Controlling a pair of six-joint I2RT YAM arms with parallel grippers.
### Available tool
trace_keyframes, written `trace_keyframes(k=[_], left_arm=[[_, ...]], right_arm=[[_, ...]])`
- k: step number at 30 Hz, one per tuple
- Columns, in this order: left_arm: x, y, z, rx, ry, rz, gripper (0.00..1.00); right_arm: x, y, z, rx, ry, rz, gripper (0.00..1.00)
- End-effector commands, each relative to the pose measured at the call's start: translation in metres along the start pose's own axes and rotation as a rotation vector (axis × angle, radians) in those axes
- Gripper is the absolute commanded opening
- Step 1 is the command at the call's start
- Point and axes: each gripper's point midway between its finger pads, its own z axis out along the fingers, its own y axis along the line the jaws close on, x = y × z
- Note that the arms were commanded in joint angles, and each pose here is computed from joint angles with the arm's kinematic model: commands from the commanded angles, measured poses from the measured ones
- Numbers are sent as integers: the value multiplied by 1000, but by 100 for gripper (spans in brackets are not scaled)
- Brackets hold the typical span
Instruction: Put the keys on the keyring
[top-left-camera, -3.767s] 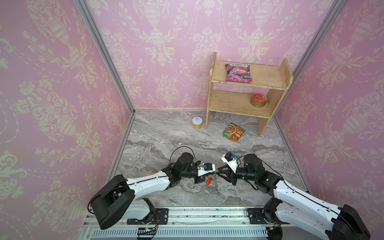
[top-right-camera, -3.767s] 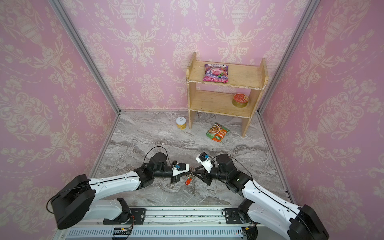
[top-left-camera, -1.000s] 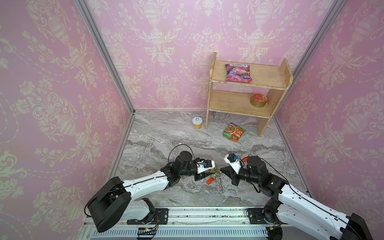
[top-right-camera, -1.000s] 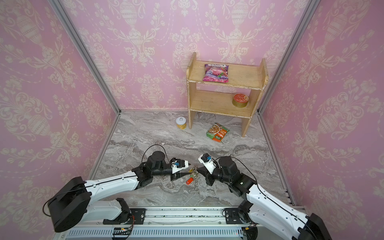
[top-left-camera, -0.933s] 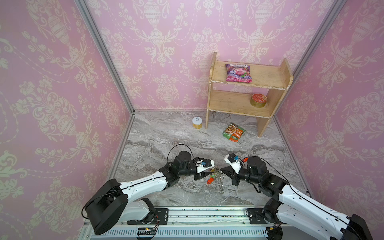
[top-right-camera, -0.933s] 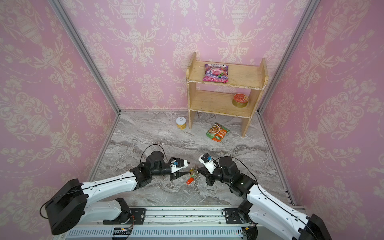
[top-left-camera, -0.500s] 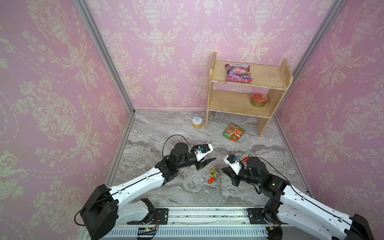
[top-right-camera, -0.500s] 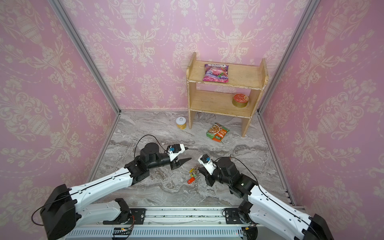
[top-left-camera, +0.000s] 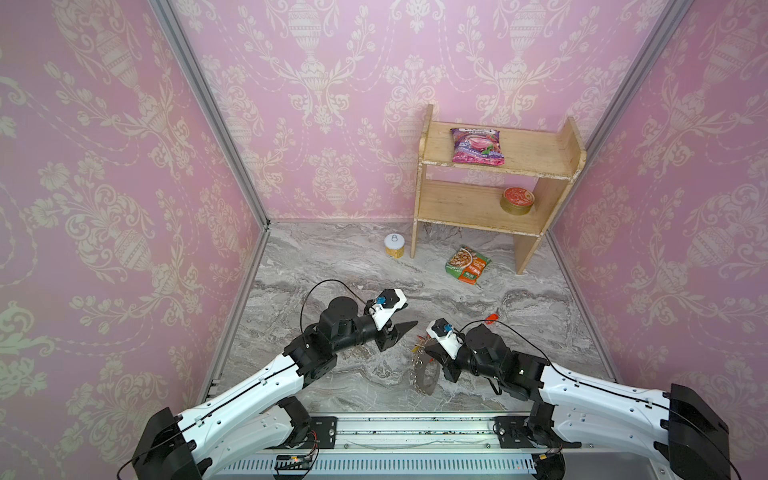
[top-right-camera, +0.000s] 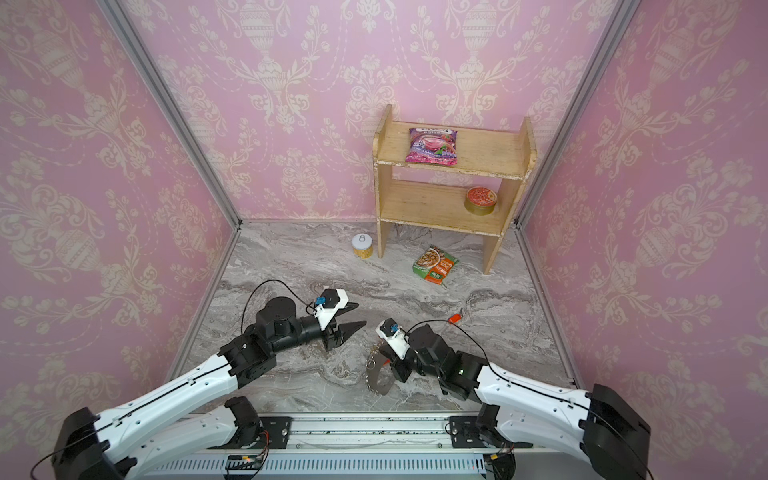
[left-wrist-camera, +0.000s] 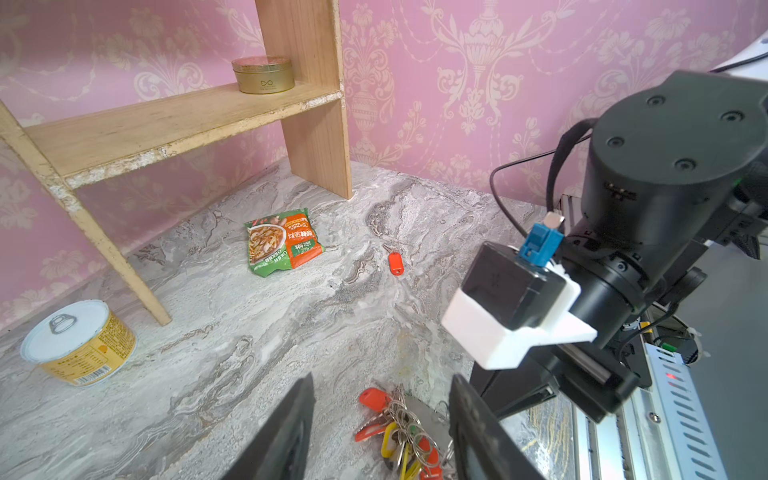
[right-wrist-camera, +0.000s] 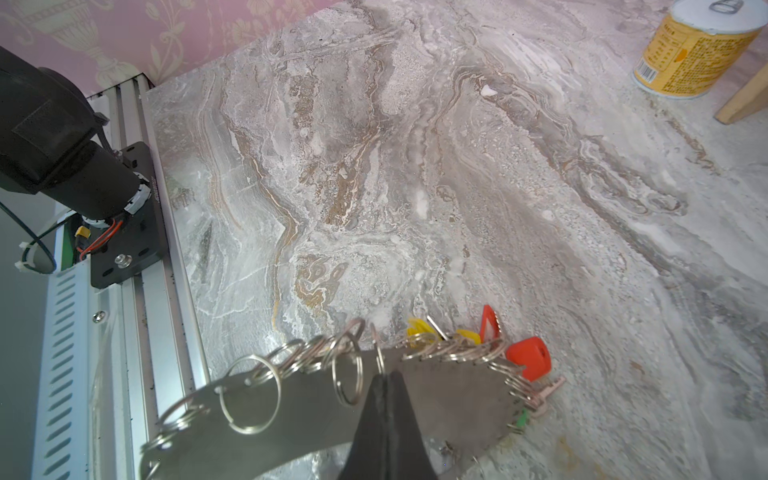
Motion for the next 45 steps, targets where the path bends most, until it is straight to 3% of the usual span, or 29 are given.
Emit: trace_keyframes(k=[1,6,13,24,39,45], left_arm=[[34,1,-4,-25,88,-127,52],[48,-8,0,25,88,-233,46],[68,-19,16,113,148,-248,43],[94,-28,26,202,271,-127,33],[110,-33,41,287,333,-24,35],[108,-38,42,321,315,-30,22]], right_arm=[[-10,0,5,14,-55,35,0],[-5,1,10,11,-37,26,0],[-11,5,11,-7,-51,-10,0],[-13,8,16,-52,-30,-21,0],[-21,9,11,-102,-46,-24,0],[-21,6,9,-94,-49,-21,0]])
